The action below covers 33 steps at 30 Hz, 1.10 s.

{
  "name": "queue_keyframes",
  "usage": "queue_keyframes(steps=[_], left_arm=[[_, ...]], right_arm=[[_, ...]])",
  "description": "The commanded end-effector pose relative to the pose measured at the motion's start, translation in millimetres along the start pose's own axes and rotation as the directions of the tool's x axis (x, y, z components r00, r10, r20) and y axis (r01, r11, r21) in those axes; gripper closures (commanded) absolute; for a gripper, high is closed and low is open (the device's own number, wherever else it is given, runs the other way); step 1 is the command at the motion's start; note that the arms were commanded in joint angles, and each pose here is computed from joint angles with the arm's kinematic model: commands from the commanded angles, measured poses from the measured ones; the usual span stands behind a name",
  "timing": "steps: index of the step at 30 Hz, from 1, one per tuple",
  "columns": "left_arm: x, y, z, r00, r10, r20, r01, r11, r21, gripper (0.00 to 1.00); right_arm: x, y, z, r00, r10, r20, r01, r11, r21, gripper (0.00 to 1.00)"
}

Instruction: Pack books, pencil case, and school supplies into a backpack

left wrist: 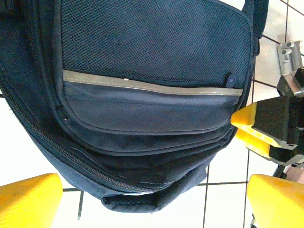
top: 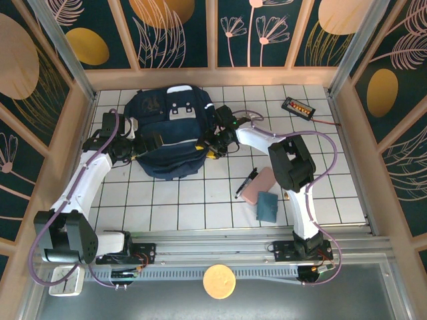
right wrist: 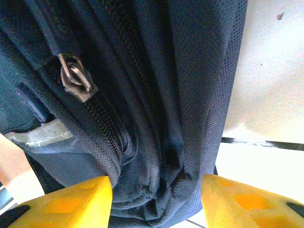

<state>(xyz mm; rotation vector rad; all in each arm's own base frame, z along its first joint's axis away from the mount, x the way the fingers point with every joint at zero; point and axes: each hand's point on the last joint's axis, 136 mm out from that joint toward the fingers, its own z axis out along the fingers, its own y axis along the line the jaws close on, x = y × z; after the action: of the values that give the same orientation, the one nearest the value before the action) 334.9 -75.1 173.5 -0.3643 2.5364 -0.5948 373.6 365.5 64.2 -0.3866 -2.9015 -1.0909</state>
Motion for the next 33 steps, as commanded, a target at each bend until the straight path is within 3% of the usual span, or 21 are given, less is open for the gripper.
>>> queue_keyframes(steps=[1,3,6,9,13,15,19,25,29,33], left_arm=[[-1.8,-1.5,-0.3,1.0,0.011,0.008,-0.011,1.0,0.01,0.01],[-0.3,-2.8,1.1,1.0,0.017,0.003,-0.017,1.0,0.022,0.01],[0.0,-4.7,1.1,0.999,0.048,0.004,-0.048,0.998,0.031,0.01],[-0.2,-12.8,-0.4,0.988,0.155,0.018,-0.155,0.988,0.024,0.01],[-2.3,-21.9,-4.2,0.935,0.351,0.045,-0.349,0.936,-0.038,0.01],[-5.9,-27.1,-9.1,0.889,0.45,0.077,-0.448,0.893,-0.053,0.01],[-0.7,-48.9,-17.9,0.754,0.634,0.17,-0.643,0.766,-0.005,0.01],[13.7,-58.4,-8.0,0.662,0.723,0.198,-0.743,0.668,0.045,0.05],[35.8,-80.7,0.9,0.578,0.783,0.23,-0.815,0.567,0.115,0.06],[54.5,-89.1,14.2,0.536,0.81,0.237,-0.844,0.513,0.155,0.05]], right_arm=[[-0.2,5.9,3.8,1.0,0.018,0.019,-0.018,1.0,-0.025,0.55],[-3.7,15.5,4.6,0.999,0.019,0.03,-0.017,0.998,-0.056,0.69],[-10.3,31.9,-4.8,0.998,0.003,0.065,0.003,0.996,-0.087,1.0],[-15.8,41.7,-25.7,0.995,-0.011,0.095,0.021,0.995,-0.102,1.0],[-20.8,58.2,-65.3,0.993,0.0,0.119,0.021,0.984,-0.176,1.0],[-21.4,66.5,-83.3,0.992,0.002,0.123,0.024,0.978,-0.209,1.0],[-22.4,79.6,-114.5,0.993,0.008,0.117,0.025,0.962,-0.273,1.0],[-24.0,94.1,-141.4,0.993,-0.005,0.117,0.042,0.947,-0.317,1.0],[-23.1,103.3,-149.1,0.993,-0.01,0.118,0.049,0.941,-0.334,1.0],[-23.1,115.5,-159.5,0.991,-0.024,0.129,0.068,0.935,-0.347,1.0]])
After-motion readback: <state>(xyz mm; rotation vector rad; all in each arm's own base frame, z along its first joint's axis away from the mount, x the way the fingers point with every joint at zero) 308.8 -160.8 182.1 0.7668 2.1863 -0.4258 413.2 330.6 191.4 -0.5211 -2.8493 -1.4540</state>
